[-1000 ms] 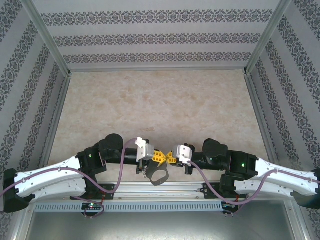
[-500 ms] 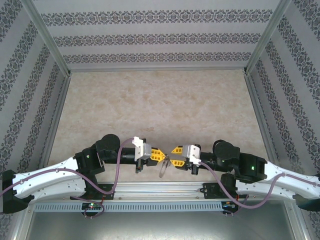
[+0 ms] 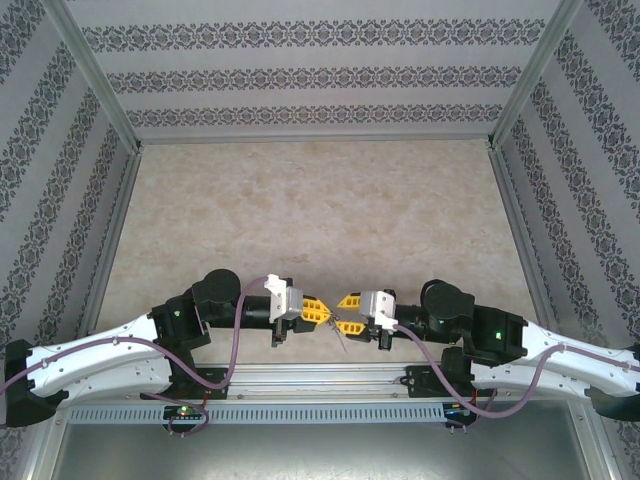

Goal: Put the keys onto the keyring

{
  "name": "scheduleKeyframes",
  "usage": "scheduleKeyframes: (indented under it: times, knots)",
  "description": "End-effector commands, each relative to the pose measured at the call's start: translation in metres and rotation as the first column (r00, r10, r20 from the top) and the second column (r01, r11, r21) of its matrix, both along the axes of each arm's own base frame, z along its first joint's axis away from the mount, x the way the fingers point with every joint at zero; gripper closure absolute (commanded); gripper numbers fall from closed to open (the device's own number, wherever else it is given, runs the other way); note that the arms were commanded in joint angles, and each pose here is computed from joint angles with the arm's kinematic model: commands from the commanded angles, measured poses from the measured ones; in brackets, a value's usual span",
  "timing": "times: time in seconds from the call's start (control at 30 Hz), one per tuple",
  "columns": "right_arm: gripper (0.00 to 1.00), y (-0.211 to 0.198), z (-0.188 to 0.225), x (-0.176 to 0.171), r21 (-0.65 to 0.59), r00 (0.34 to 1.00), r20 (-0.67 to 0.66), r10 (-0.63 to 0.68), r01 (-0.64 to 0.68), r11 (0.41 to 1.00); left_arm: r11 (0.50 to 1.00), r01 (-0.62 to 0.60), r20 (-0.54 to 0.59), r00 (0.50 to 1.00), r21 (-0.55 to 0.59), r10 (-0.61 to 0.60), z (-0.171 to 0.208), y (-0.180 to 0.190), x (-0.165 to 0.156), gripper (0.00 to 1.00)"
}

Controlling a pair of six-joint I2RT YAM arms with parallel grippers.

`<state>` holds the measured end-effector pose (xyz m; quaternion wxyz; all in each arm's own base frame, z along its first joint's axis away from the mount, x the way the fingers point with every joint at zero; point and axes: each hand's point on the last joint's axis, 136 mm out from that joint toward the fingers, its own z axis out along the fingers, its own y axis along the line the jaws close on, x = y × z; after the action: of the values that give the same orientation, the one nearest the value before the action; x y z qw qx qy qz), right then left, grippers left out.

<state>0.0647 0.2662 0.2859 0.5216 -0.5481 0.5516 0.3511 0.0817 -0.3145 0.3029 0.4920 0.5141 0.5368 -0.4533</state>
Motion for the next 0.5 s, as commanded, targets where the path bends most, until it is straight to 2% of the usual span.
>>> scheduleKeyframes:
  times: [0.0, 0.47]
  knots:
    - [0.69, 0.0027, 0.0057, -0.005, 0.037, 1.0, 0.006, 0.029, -0.029, 0.999, 0.997, 0.022, 0.041, 0.999, -0.071, -0.019, 0.0181, -0.0003, -0.0045, 1.0]
    - [0.81, 0.0081, 0.0037, -0.0041, 0.025, 0.999, 0.007, 0.035, -0.035, 0.999, 0.998, 0.033, 0.023, 0.999, -0.055, -0.031, 0.0119, -0.0042, -0.0047, 1.0]
